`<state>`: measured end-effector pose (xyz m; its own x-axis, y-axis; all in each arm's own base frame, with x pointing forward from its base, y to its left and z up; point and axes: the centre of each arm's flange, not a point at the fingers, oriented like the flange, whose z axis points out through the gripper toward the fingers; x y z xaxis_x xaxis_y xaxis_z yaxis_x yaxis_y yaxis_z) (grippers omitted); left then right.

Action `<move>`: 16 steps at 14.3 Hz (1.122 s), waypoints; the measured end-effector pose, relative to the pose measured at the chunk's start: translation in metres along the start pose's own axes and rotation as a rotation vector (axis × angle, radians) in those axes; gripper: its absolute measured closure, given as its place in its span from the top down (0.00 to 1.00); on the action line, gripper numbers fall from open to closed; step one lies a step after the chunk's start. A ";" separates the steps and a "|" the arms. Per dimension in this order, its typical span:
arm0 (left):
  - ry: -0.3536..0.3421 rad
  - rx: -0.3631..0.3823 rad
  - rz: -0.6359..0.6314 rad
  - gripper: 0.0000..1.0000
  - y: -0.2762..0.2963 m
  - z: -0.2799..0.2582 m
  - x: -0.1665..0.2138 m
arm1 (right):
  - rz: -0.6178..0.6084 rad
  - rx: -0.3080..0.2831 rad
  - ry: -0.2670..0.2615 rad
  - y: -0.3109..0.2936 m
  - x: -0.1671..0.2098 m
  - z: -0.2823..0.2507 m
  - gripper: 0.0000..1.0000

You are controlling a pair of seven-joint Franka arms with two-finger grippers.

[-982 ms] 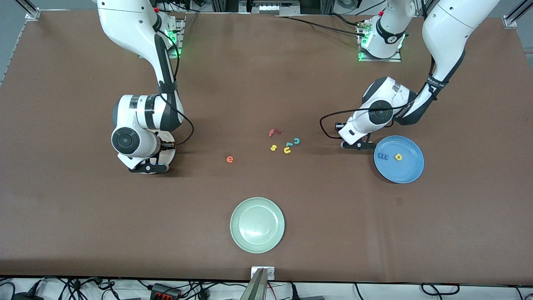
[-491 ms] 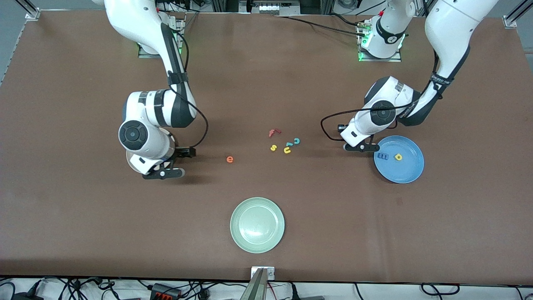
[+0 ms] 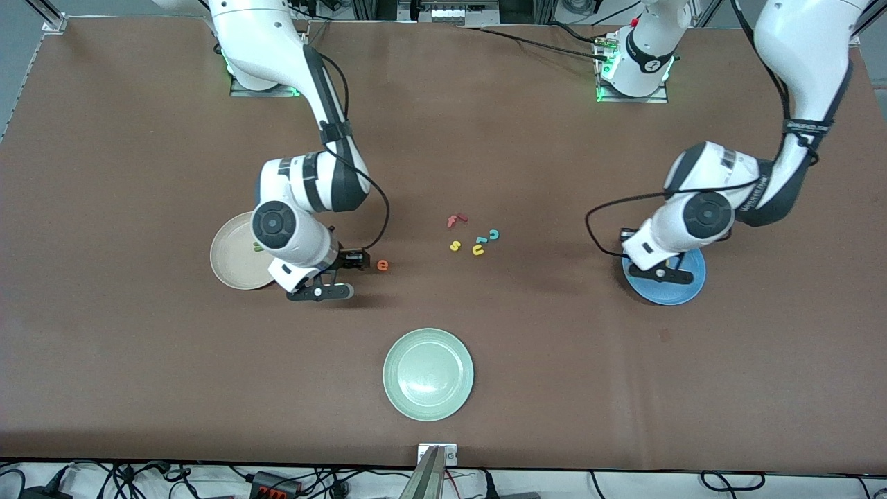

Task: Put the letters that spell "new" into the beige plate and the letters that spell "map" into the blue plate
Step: 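Place the teal letter on the blue plate while the right gripper grasps orange, then raise the left gripper away while the right gripper lifts the orange letter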

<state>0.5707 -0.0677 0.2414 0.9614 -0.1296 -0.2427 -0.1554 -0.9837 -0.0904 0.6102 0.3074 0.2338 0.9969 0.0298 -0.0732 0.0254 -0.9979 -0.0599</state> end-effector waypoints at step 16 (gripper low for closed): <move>-0.013 0.013 0.059 1.00 0.028 -0.168 0.013 | 0.047 -0.057 0.003 -0.070 -0.016 0.058 0.63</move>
<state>0.6169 -0.1174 0.3983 0.9474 -0.1859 -0.2605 -0.2150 -0.9727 -0.0877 0.5877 0.3805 0.1813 0.9973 -0.0170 -0.0715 -0.0170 -0.9999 0.0007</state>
